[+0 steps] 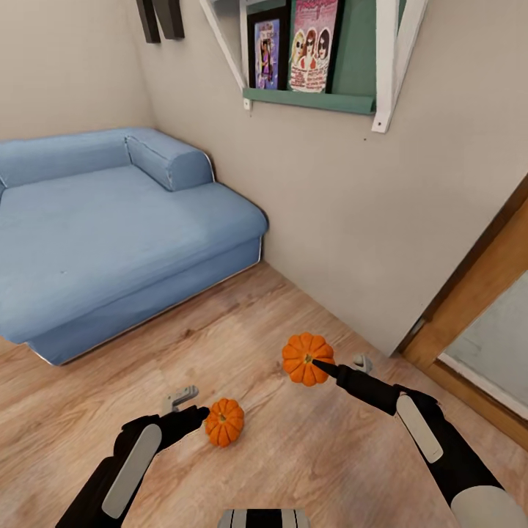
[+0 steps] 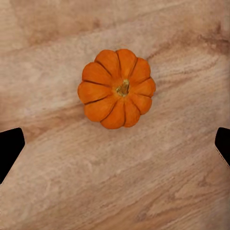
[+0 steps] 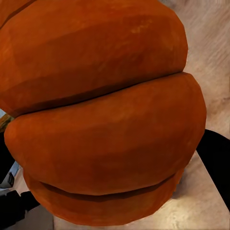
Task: Place each of the two pumpkins and all three candles from the living room inside a cabinet in the living room (use any cabinet), then make sure every cabinet is closed, and position the cauldron so it is next to a table in the living room.
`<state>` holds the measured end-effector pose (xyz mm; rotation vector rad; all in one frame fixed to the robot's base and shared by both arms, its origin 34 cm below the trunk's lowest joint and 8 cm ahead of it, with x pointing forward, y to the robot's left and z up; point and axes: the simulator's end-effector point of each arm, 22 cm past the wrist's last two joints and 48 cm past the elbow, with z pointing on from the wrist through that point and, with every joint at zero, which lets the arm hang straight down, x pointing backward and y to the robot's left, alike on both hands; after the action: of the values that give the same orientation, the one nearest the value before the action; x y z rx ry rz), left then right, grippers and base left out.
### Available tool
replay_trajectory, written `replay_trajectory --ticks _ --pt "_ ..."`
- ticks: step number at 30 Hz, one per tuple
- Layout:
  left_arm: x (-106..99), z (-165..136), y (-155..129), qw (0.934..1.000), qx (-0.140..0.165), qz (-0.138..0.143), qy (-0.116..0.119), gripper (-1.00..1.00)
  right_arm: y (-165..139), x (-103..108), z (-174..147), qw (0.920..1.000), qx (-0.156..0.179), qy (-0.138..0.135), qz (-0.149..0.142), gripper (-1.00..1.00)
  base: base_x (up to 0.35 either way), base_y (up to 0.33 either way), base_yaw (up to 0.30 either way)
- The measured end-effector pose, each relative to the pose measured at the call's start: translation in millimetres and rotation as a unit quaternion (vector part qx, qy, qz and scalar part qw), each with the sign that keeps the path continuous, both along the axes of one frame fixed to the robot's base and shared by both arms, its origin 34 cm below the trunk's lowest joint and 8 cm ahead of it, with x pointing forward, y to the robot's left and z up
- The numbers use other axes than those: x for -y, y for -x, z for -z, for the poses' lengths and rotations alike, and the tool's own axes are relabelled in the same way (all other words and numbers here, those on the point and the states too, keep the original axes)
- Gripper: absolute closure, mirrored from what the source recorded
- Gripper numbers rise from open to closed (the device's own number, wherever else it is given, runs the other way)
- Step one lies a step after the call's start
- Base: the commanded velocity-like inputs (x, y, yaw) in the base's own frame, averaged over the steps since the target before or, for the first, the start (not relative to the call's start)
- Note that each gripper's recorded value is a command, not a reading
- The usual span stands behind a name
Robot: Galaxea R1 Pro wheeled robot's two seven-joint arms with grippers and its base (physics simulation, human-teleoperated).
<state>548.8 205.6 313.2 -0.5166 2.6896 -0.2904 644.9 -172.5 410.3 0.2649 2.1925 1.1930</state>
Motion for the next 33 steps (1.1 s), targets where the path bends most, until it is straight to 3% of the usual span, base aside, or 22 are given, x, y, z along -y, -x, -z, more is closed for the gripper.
replay_trajectory --ticks 13,24,27,30,33 --pt "-0.4 1.6 1.1 1.0000 -0.002 -0.001 0.000 -1.00 0.1 -3.0 4.1 1.0000 -0.007 0.005 0.004 1.00 0.157 0.072 0.000" --pt "3.1 12.4 4.8 1.0000 -0.003 0.000 0.007 -1.00 2.4 -14.9 10.5 1.0000 -0.006 -0.005 0.001 1.00 0.018 0.004 0.000" --pt "9.3 17.0 4.9 0.9997 -0.001 0.005 0.022 -1.00 3.3 -16.5 15.1 0.9999 -0.008 -0.006 -0.001 1.00 0.000 0.000 0.000" --pt "19.4 30.6 11.3 0.9985 -0.004 0.011 0.054 -1.00 0.7 -37.5 -5.5 0.9994 0.017 -0.016 -0.027 1.00 0.000 0.000 0.000" --pt "12.5 58.5 19.6 0.9981 -0.010 -0.010 0.059 -1.00 5.2 -66.0 -37.0 0.9961 0.052 -0.023 -0.068 1.00 0.000 0.000 0.000"
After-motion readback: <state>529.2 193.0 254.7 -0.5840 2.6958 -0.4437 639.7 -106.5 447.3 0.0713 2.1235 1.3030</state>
